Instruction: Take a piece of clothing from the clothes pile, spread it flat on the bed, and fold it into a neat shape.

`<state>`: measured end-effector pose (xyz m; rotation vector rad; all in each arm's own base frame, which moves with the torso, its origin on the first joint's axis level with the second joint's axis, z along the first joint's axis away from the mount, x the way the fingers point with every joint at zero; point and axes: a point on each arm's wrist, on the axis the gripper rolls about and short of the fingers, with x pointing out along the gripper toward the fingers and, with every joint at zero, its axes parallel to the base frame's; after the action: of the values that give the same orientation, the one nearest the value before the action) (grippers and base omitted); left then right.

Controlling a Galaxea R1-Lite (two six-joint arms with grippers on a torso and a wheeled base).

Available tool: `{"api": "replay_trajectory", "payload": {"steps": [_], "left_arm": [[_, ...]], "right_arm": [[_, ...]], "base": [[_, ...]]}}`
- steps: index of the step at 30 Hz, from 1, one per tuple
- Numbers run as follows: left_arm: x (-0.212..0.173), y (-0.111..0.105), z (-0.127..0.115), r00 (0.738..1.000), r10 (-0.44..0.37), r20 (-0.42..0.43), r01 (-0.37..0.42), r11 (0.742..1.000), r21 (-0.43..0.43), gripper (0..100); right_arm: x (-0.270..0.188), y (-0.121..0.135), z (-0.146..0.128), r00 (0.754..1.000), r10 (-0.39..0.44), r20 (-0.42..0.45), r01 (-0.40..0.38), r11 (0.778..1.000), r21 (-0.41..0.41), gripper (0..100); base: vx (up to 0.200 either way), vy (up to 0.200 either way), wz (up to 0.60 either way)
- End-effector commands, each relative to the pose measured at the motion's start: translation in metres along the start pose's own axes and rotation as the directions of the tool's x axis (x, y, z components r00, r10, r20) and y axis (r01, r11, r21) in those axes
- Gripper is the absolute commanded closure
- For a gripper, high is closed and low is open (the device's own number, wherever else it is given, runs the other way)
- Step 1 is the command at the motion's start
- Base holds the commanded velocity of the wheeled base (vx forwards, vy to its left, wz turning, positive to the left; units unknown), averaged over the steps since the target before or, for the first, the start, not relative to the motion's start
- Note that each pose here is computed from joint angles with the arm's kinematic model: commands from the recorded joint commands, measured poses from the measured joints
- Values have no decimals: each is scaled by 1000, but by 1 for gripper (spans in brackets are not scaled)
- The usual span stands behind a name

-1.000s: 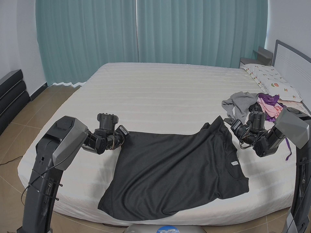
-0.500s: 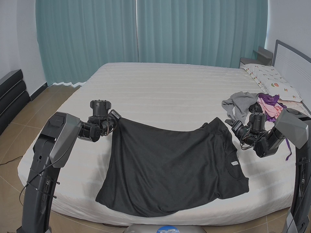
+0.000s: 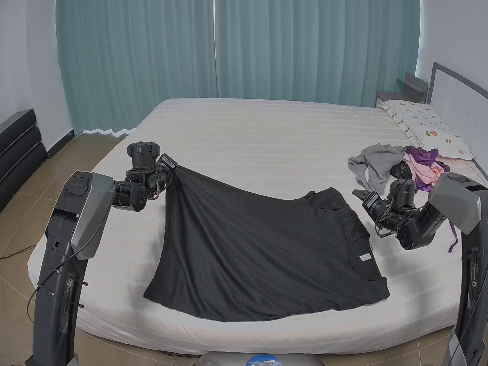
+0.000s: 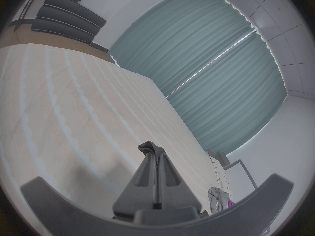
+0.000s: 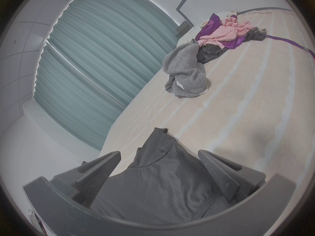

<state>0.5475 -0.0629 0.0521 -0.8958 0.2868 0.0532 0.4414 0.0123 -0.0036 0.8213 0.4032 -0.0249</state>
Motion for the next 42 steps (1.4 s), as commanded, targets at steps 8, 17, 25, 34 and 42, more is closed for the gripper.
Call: {"api": "replay_trajectory", "payload": {"steps": [8, 17, 25, 34, 42], "left_arm": [[6, 16, -16, 996, 64, -62, -64, 998, 3, 0], [-9, 32, -20, 967, 198, -157, -199, 980, 12, 0], [-62, 28, -8, 936, 190, -298, -199, 980, -2, 0], [-148, 33, -18, 908, 162, -387, -211, 973, -89, 0], [-208, 31, -33, 856, 150, -495, -236, 965, -117, 0]], "right_arm": [[-2, -5, -7, 1000, -21, -20, 21, 1000, 0, 0], [-23, -6, -2, 999, -34, -30, 34, 999, 11, 0], [-60, -2, -4, 997, -6, -72, 7, 1000, 8, 0], [-115, -12, -25, 985, -71, -158, 69, 997, -14, 0], [-126, -25, -30, 981, -104, -164, 102, 995, -24, 0]], "base": [[0, 0, 0], [0, 0, 0], [0, 0, 0], [0, 0, 0], [0, 0, 0]]}}
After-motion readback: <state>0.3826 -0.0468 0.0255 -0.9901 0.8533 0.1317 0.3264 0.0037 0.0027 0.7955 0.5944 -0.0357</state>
